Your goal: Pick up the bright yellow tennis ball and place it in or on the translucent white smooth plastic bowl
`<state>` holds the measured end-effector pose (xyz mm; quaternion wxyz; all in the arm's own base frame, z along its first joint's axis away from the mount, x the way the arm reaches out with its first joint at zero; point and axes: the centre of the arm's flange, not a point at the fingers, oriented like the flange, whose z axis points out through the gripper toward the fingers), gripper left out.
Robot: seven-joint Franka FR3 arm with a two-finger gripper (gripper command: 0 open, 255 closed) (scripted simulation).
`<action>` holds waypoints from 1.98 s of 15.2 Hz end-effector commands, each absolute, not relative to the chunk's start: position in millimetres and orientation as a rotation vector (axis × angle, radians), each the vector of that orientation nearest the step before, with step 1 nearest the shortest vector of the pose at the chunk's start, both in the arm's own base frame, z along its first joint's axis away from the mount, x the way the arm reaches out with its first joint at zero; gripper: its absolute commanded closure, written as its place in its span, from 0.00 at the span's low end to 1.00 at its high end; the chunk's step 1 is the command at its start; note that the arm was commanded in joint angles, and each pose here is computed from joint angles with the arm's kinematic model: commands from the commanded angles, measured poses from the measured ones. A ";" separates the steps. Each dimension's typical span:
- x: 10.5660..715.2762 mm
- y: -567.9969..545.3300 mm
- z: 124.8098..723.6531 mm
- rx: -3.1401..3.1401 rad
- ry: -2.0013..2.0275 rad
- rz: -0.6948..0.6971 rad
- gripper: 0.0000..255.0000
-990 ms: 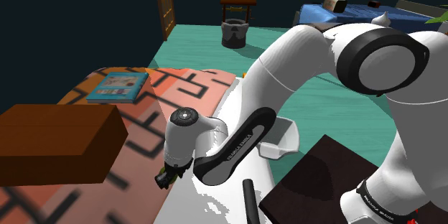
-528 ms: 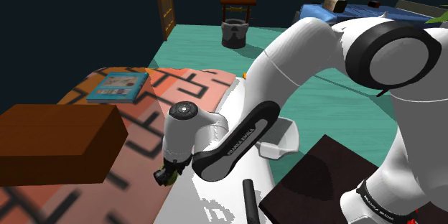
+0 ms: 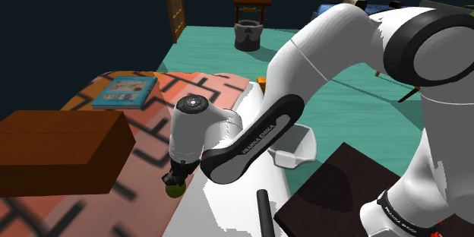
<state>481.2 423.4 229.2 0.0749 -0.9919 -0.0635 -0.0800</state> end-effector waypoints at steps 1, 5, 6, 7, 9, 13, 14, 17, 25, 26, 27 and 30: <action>481.1 423.4 228.9 -2.976 -0.191 -0.239 0.00; 544.1 419.4 207.9 -2.896 -0.231 -0.079 0.00; 544.3 420.6 202.7 -2.896 -0.231 -0.079 0.00; 544.5 421.9 197.6 -2.896 -0.231 -0.079 0.00; 544.8 424.4 187.3 -2.896 -0.231 -0.079 0.00; 545.5 428.8 169.0 -2.896 -0.231 -0.079 0.00; 545.5 428.8 169.0 -2.896 -0.231 -0.079 0.00; 545.5 428.8 169.0 -2.896 -0.231 -0.079 0.00; 545.5 428.9 169.0 -2.896 -0.231 -0.079 1.00; 545.5 428.8 169.1 -2.896 -0.231 -0.079 1.00; 545.3 428.8 169.0 -2.896 -0.231 -0.079 1.00; 545.5 428.8 169.0 -2.896 -0.231 -0.079 1.00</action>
